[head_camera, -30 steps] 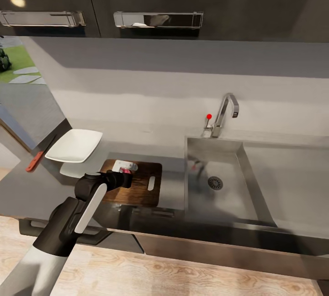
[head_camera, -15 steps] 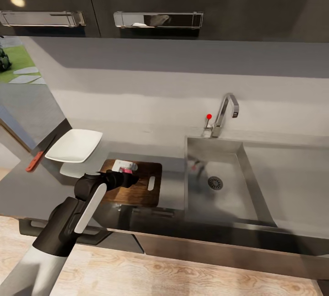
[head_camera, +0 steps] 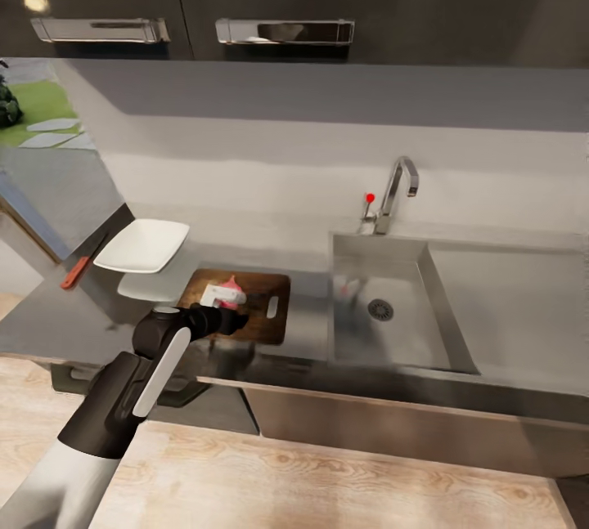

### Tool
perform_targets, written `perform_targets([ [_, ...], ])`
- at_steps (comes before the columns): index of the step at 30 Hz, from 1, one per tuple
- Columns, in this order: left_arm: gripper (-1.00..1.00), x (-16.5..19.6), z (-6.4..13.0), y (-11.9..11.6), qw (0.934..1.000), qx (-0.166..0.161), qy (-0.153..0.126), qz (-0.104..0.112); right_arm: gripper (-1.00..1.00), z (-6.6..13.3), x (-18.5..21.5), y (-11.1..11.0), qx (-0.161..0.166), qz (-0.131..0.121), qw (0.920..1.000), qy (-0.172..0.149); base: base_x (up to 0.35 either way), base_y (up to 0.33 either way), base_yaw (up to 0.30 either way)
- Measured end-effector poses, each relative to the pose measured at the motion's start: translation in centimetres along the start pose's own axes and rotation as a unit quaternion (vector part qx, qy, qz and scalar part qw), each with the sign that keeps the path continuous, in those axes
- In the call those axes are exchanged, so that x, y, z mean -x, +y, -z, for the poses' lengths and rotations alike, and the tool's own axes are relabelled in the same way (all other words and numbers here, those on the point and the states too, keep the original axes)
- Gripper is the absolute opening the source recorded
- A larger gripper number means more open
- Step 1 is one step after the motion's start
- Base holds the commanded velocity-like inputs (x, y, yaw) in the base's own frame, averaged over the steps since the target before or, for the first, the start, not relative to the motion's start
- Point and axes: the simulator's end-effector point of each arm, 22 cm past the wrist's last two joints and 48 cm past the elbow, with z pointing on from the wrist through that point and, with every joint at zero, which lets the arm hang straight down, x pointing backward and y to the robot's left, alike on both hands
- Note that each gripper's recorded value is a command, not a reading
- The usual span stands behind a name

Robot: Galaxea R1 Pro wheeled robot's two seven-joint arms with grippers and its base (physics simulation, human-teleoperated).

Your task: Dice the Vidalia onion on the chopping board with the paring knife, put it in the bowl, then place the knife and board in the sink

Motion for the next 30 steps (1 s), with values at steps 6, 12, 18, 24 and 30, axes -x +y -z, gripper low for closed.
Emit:
perform_targets([
  [6, 1.00, 0.0, 0.0, 0.0, 1.0000, 0.000, 0.000, 0.000, 1.00, 0.0, 0.0, 0.0, 0.000, 0.000, 1.0000, 0.000, -0.332, 0.000, 0.000],
  [12, 1.00, 0.0, 0.0, 0.0, 1.0000, 0.000, 0.000, 0.000, 1.00, 0.0, 0.0, 0.0, 0.000, 0.000, 1.0000, 0.000, -0.334, 0.000, 0.000],
  [18, 1.00, 0.2, 0.2, -0.1, 1.0000, 0.000, -0.003, 0.000, 1.00, 0.0, -0.1, 0.0, 0.000, 0.000, 1.0000, 0.000, -0.180, 0.000, 0.000],
  [24, 1.00, -3.5, 0.4, -1.1, 0.9999, -0.011, 0.009, 0.008, 1.00, 0.0, 0.0, -0.3, -0.001, 0.004, 1.0000, -0.001, -0.013, 0.000, 0.000],
  [30, 1.00, -8.8, 0.4, -1.2, 0.9993, -0.011, -0.019, 0.029, 1.00, -0.1, 0.9, -0.4, 0.000, 0.004, 0.9999, -0.013, -0.001, 0.000, 0.000],
])
